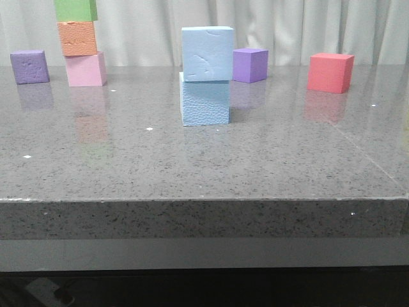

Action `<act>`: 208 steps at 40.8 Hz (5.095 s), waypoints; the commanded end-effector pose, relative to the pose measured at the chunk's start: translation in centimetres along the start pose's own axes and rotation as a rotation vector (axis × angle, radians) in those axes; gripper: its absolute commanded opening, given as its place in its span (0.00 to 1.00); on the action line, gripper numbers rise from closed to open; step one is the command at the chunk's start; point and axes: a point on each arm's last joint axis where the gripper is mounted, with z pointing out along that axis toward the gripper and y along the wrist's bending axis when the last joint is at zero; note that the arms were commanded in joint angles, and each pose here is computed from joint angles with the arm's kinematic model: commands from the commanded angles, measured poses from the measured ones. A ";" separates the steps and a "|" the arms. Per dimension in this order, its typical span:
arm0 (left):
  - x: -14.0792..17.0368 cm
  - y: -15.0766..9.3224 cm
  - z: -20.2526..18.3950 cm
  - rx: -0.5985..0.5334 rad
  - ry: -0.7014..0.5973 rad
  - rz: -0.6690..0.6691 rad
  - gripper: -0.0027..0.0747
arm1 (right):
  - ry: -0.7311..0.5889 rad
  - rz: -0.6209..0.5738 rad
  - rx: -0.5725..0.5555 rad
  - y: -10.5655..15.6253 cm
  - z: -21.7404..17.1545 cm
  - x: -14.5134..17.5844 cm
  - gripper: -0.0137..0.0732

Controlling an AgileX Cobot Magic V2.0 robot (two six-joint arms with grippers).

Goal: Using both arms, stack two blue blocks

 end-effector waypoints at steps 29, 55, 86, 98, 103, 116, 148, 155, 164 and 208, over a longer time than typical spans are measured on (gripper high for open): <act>-0.5 0.2 0.4 -0.024 -0.161 -0.002 0.01 | -0.091 0.006 0.008 0.0 -0.6 -1.2 0.02; 12.4 2.7 4.1 -0.464 -0.569 -0.117 0.01 | -0.091 0.006 0.008 0.0 -0.6 -1.2 0.02; 14.1 2.8 5.0 -0.455 -0.621 -0.103 0.01 | -0.090 0.006 0.008 0.0 -0.6 -1.2 0.02; 14.1 2.8 5.0 -0.455 -0.621 -0.103 0.01 | -0.090 0.006 0.008 0.0 -0.6 -1.2 0.02; 14.1 2.8 5.0 -0.455 -0.621 -0.103 0.01 | -0.090 0.006 0.008 0.0 -0.6 -1.2 0.02; 14.1 2.8 5.0 -0.455 -0.621 -0.103 0.01 | -0.104 0.008 0.008 0.1 -0.8 -0.8 0.02; 14.1 2.8 5.0 -0.455 -0.621 -0.103 0.01 | -0.495 0.110 0.503 -1.6 1.4 17.6 0.02; 14.1 2.8 5.0 -0.455 -0.621 -0.103 0.01 | -0.519 0.108 0.521 -1.7 1.6 18.0 0.02; 14.1 2.8 5.0 -0.455 -0.621 -0.103 0.01 | -0.544 0.104 0.531 -1.8 1.5 17.8 0.02; 14.1 2.8 5.0 -0.455 -0.621 -0.103 0.01 | -0.685 0.140 0.528 -1.8 0.8 16.9 0.02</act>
